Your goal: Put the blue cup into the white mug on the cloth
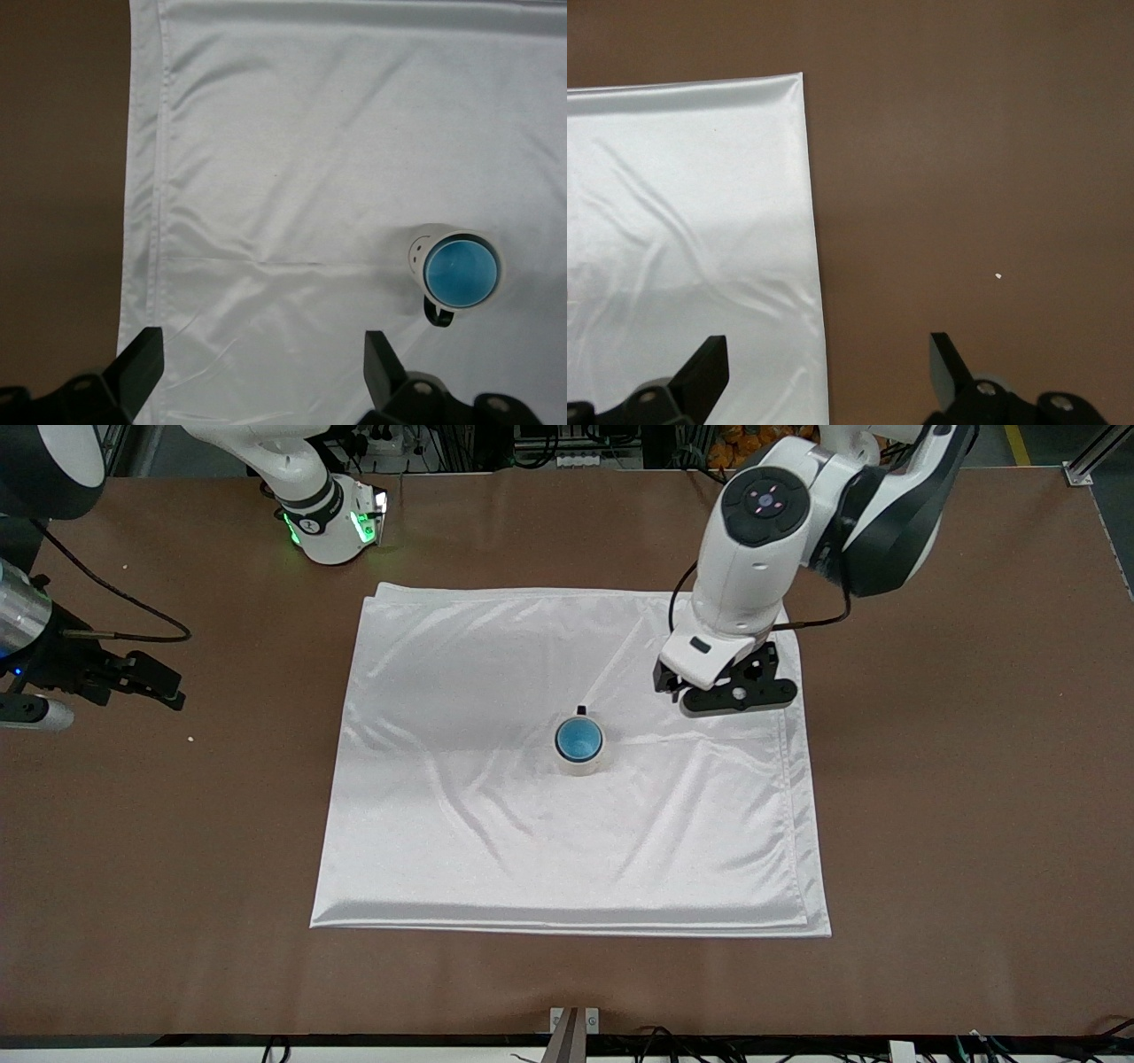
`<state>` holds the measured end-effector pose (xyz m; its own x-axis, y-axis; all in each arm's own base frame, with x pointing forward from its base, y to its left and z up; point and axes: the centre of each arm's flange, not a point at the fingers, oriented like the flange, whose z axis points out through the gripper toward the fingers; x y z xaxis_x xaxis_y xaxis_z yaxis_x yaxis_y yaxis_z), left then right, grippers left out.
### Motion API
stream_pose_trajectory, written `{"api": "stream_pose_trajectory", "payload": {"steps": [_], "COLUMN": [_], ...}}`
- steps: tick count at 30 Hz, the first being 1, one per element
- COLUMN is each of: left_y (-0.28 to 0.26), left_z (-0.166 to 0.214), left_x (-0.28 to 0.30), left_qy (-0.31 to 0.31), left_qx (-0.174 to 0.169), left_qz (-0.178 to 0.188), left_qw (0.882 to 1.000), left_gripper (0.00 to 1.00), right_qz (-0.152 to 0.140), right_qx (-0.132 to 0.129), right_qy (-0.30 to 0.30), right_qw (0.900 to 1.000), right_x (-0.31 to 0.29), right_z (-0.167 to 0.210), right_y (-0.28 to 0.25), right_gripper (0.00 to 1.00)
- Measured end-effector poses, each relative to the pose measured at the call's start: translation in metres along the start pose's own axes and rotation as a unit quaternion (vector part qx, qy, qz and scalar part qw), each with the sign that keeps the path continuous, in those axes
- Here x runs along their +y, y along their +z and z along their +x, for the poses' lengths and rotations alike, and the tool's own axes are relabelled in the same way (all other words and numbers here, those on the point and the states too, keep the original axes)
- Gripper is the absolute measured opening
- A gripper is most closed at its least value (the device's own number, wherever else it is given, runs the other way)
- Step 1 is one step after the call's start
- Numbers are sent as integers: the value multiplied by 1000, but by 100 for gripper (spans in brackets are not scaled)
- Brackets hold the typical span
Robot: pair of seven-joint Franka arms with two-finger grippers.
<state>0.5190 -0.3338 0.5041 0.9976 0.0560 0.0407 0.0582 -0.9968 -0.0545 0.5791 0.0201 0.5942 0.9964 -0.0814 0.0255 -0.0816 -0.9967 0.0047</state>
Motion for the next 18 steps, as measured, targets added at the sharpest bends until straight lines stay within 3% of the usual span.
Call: {"api": "stream_pose_trajectory", "payload": {"steps": [9, 18], "left_y": [-41, -71], "left_z": [1, 22], "left_x": [-80, -132], "left_qy": [21, 18], "left_qx": [-13, 12], "left_qz": [-20, -37], "left_qw": [999, 999], "left_gripper": [100, 100], "right_qz": [0, 0], "right_qx": [0, 0], "right_qy": [0, 1], "right_qw": [1000, 1000], "right_x": [1, 1], "right_z": [0, -1], "right_y": [0, -1], "right_gripper": [100, 100]}}
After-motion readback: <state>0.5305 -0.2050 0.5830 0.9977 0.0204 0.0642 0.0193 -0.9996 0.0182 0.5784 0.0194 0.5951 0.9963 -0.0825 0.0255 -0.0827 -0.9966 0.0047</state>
